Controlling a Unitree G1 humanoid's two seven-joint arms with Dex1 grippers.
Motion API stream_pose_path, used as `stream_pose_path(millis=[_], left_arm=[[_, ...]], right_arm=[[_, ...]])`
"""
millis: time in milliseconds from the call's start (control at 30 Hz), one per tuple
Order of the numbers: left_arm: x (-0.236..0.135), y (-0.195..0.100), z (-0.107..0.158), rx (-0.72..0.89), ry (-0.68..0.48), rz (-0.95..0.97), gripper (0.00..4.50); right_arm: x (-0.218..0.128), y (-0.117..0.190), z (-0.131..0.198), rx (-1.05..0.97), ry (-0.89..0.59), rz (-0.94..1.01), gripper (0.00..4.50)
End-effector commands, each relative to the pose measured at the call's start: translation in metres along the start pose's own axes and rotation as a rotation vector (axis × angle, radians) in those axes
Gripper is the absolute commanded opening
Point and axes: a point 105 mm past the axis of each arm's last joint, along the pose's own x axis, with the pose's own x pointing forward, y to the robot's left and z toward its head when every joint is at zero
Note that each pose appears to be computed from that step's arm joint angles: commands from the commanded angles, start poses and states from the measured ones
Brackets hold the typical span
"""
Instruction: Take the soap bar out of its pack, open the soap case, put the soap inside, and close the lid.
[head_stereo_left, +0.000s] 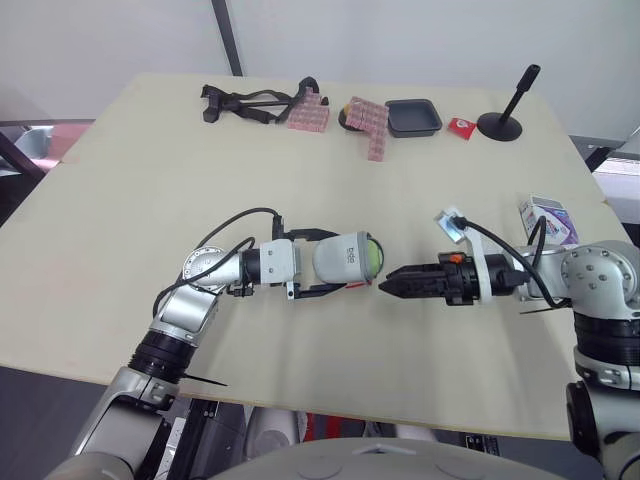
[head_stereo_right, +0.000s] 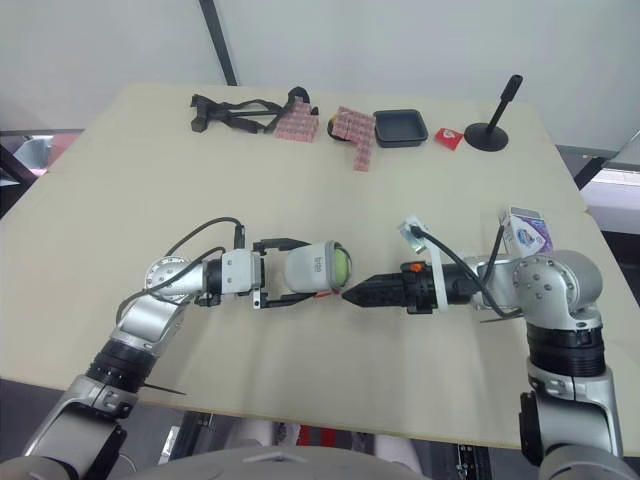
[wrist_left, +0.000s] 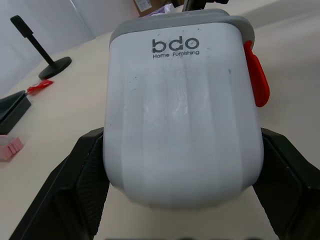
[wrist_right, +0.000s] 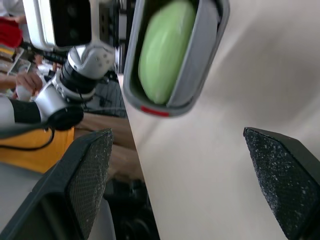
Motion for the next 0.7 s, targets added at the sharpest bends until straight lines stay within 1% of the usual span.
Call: stream_pose_path(millis=[33,333,700], left_arm=[[0.0,0.006,0.008,0.063,-0.017,0.022,3.45],[0.004,0.006,0.004,0.048,0.0,0.028,3.45],[0.008,0.006,0.003,0.035,0.006,0.03,3.45]], right_arm=[[0.002,0.007,0.012,-0.029,-0.041,-0.001,4.45],[0.017,0.017,0.02,-0.06,-0.047,-0.001,4.45],[0.033,0.015,0.021,-0.034,-0.055,-0.021,4.45]])
